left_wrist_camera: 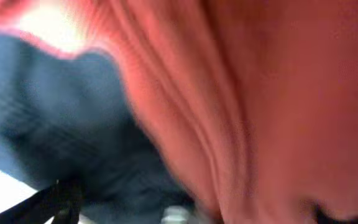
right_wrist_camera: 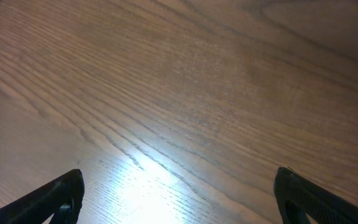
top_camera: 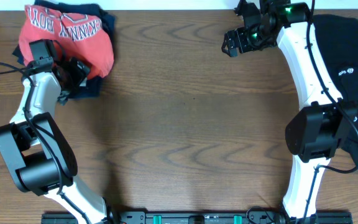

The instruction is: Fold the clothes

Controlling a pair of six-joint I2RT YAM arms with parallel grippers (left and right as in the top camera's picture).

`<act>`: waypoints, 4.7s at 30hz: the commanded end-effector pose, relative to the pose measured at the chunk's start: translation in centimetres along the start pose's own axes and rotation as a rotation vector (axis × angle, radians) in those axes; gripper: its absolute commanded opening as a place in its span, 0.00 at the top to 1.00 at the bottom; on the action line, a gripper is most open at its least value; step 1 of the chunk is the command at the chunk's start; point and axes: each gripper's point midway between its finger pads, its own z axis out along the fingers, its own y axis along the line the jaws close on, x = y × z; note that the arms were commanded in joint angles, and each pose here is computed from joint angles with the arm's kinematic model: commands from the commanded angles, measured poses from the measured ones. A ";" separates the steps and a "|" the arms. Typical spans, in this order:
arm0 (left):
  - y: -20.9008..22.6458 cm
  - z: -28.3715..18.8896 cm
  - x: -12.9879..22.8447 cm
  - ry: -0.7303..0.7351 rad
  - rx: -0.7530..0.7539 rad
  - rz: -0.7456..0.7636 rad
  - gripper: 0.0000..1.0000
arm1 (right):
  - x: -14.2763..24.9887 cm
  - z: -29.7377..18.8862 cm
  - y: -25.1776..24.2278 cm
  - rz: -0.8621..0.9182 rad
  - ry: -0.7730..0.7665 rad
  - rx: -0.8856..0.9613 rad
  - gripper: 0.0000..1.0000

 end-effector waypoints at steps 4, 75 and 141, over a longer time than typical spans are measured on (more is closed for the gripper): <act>3.5 -2.7 -4.0 -0.139 -0.139 0.158 0.02 | 0.3 0.5 -0.4 0.022 0.012 0.002 0.05; -12.3 -6.6 -14.5 -0.898 -0.005 0.639 0.02 | 1.4 0.7 0.8 -0.001 0.058 -0.035 0.04; -12.9 -19.5 -2.8 -0.608 0.085 0.745 0.02 | 4.5 -29.0 6.0 -0.096 -0.408 0.197 0.01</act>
